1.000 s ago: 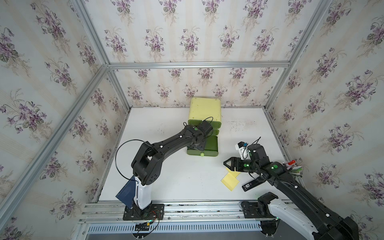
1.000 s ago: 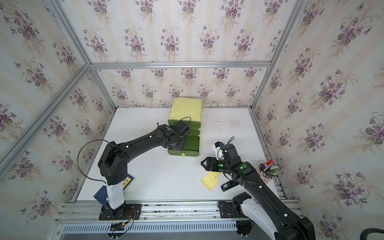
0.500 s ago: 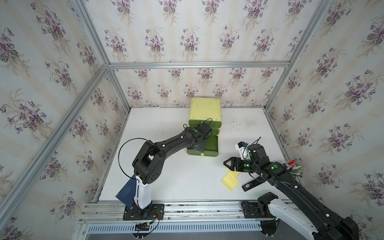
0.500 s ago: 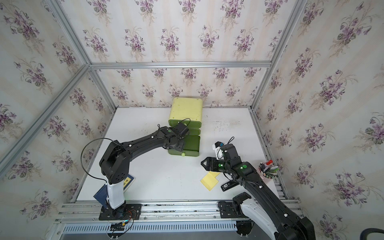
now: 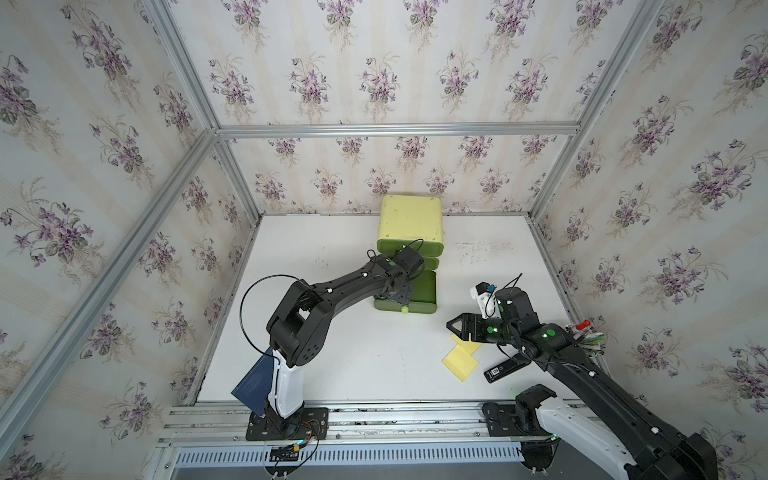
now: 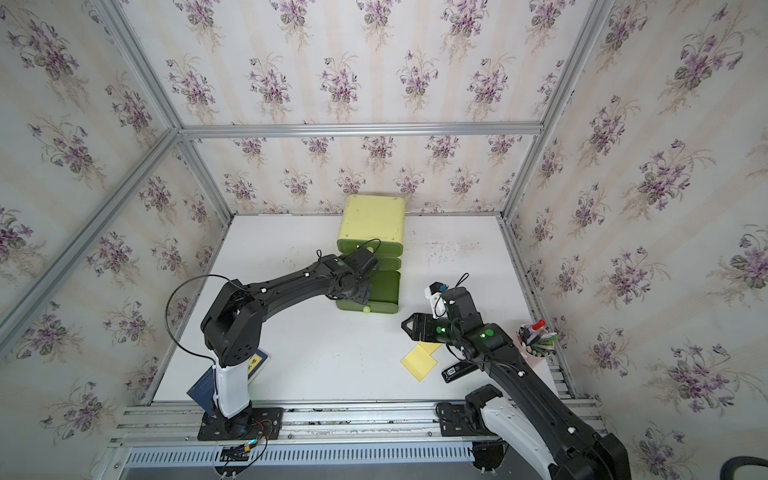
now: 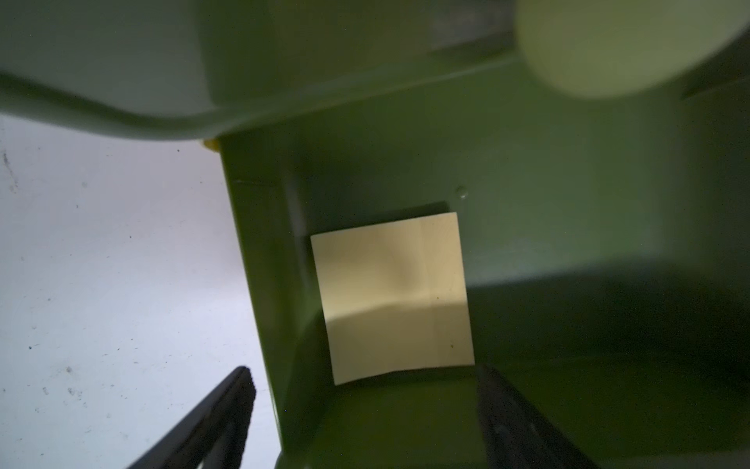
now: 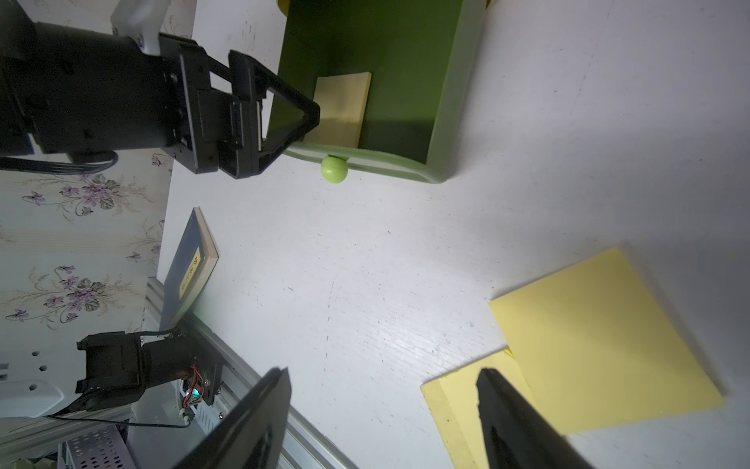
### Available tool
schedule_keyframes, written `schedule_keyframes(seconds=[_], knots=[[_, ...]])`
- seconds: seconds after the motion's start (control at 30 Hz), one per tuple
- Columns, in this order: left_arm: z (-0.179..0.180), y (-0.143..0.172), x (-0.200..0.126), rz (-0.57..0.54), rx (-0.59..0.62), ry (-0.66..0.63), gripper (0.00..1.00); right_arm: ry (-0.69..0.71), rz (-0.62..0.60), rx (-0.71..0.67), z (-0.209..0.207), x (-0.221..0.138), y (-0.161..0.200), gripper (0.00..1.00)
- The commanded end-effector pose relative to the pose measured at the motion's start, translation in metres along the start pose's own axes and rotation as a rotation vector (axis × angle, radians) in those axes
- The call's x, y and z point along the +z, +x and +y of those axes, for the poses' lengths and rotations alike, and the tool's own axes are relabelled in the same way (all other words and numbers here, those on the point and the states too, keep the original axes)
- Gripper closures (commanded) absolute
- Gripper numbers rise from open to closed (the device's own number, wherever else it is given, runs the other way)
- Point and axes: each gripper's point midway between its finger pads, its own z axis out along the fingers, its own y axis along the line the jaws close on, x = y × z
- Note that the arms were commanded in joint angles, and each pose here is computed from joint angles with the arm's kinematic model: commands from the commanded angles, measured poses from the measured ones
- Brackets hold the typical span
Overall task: Please put the sticky notes in the drawer by color
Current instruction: Place the sticky notes in the drawer.
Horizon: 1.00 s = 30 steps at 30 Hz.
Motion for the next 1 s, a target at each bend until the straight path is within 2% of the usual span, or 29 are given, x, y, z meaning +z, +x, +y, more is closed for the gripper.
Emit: schedule_keyframes(seconds=[0.0,0.1,0.4,0.57,0.7,0.77,0.97], knots=[[-0.001,-0.002,-0.005,-0.009,-0.012,0.012,0.12,0.003,-0.015,-0.006,0.000,0.000,-0.004,0.23],[-0.003,-0.005,-0.013,-0.016,-0.023,0.036,0.10,0.006,-0.013,-0.005,-0.001,0.001,-0.003,0.23],[-0.009,-0.007,-0.075,-0.118,-0.089,0.199,0.05,0.078,-0.005,0.035,-0.014,0.003,-0.002,0.23],[-0.011,0.014,-0.086,-0.108,-0.121,0.283,0.03,0.149,0.009,0.074,-0.025,0.002,0.003,0.24],[-0.016,0.030,-0.096,-0.118,-0.151,0.394,0.01,0.298,0.136,0.091,-0.038,0.003,0.034,0.24],[-0.019,0.044,-0.101,-0.107,-0.155,0.456,0.00,0.330,0.210,0.056,-0.034,0.007,0.054,0.23],[-0.015,0.084,-0.113,-0.104,-0.197,0.577,0.00,0.369,0.252,0.052,-0.047,0.013,0.075,0.17]])
